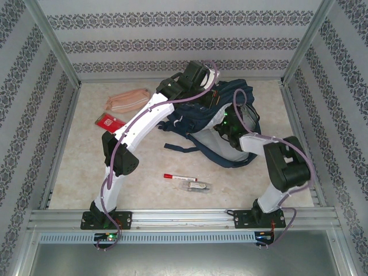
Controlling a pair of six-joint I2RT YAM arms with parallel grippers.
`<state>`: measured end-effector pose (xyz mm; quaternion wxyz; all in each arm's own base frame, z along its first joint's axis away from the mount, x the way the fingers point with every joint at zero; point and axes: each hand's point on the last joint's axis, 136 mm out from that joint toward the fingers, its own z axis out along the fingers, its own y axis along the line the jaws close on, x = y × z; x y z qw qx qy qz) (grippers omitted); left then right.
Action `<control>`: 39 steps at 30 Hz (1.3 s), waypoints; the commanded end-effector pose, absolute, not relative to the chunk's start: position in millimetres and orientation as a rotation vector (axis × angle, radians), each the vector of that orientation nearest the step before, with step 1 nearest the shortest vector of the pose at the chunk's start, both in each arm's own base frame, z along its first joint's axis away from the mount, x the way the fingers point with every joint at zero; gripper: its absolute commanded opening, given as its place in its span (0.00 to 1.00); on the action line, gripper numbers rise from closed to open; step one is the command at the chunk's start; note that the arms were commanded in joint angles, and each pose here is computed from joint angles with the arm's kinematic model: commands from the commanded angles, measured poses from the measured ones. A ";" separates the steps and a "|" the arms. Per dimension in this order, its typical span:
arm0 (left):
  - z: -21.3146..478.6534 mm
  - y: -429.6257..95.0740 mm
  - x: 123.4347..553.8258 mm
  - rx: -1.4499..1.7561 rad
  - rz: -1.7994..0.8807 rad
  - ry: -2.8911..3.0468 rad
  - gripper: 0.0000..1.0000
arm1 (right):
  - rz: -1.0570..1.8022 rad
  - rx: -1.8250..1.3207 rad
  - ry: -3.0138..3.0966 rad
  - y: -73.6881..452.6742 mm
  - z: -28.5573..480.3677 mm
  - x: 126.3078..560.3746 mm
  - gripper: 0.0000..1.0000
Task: Pack books, pencil case, and school supplies into a backpack
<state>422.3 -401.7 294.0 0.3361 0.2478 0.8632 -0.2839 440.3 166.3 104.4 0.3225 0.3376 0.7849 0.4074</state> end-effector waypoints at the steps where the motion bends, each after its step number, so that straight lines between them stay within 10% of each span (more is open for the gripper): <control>1: 365.0 -410.7 417.3 0.640 -0.843 2.033 0.00 | 1.127 0.911 1.862 164.3 121.1 470.5 0.02; 16: 366.4 -410.2 412.9 0.636 -0.863 2.046 0.00 | 1.230 1.062 1.661 197.5 104.7 520.0 0.08; 26: 351.0 -399.3 422.7 0.610 -0.777 2.099 0.00 | 1.150 1.265 1.966 207.3 36.5 501.0 0.39; 39: 328.5 -372.0 442.9 0.557 -0.672 2.163 0.00 | 1.016 1.229 2.212 185.3 83.9 458.4 0.61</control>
